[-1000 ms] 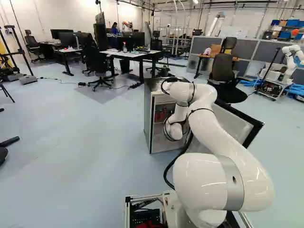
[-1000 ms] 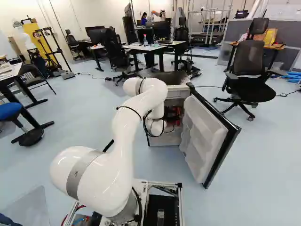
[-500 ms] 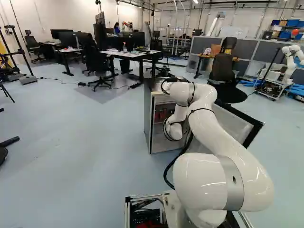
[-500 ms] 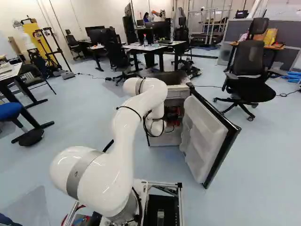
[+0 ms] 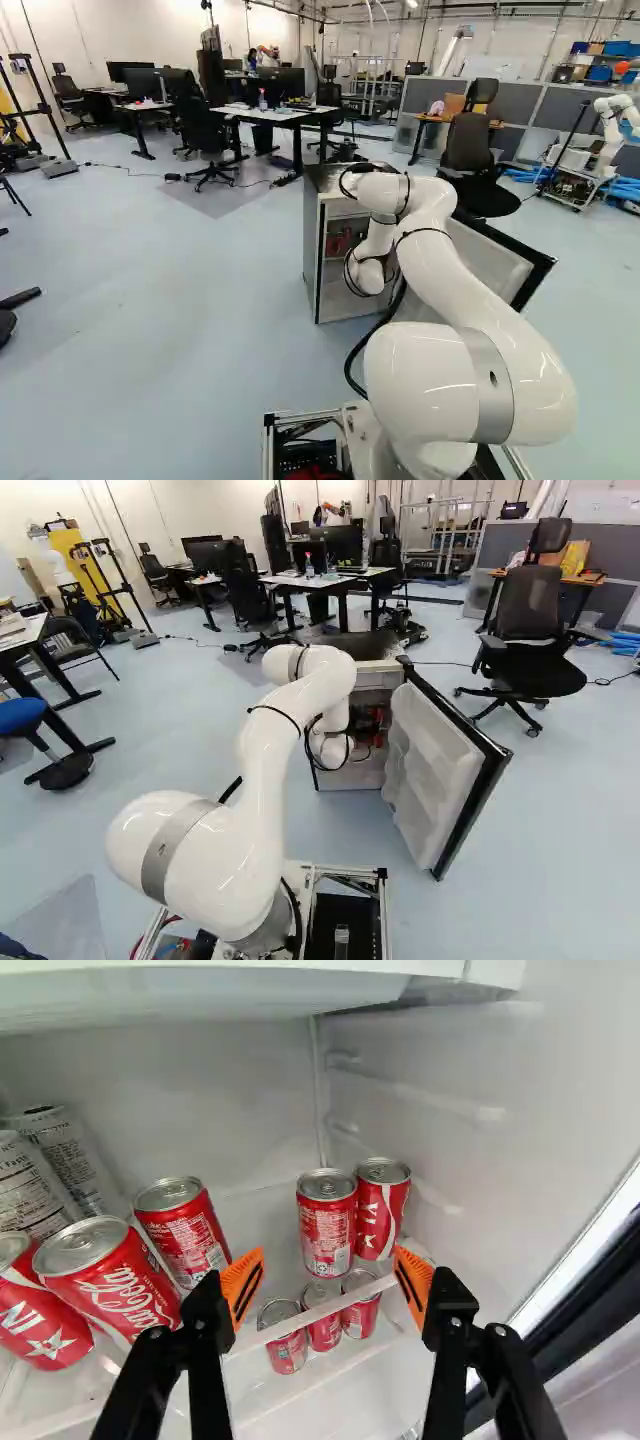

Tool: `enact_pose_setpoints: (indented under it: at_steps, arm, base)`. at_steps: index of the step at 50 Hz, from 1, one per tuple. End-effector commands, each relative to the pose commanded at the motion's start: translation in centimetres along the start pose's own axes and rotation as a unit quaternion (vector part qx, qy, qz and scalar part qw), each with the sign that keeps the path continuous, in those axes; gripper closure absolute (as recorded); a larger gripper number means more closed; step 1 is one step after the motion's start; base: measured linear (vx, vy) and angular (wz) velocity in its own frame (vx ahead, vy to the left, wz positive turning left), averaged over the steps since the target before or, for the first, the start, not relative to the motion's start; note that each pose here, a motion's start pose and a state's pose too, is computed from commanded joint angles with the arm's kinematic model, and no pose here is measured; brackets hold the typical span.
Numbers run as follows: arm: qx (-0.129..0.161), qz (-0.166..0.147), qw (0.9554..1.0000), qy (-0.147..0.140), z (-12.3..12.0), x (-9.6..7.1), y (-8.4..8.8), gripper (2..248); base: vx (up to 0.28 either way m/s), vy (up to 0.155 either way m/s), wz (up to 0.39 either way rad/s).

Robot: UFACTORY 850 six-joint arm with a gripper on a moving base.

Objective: Grab a drink from the fridge

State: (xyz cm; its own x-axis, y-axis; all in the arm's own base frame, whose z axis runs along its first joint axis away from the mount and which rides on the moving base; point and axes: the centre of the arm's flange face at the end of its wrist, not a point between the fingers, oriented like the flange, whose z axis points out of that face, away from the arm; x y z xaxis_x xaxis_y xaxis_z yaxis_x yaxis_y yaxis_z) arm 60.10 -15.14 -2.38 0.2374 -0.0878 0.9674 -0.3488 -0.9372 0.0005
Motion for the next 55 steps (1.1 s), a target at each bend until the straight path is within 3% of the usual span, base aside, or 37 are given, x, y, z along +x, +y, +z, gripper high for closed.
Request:
enact_pose_setpoints:
  at_steps: [55]
  arm:
    - [0.01, 0.001, 0.9996, 0.026, 2.7, -0.4, -1.5, 62]
  base:
    - [0.0, 0.0, 0.0]
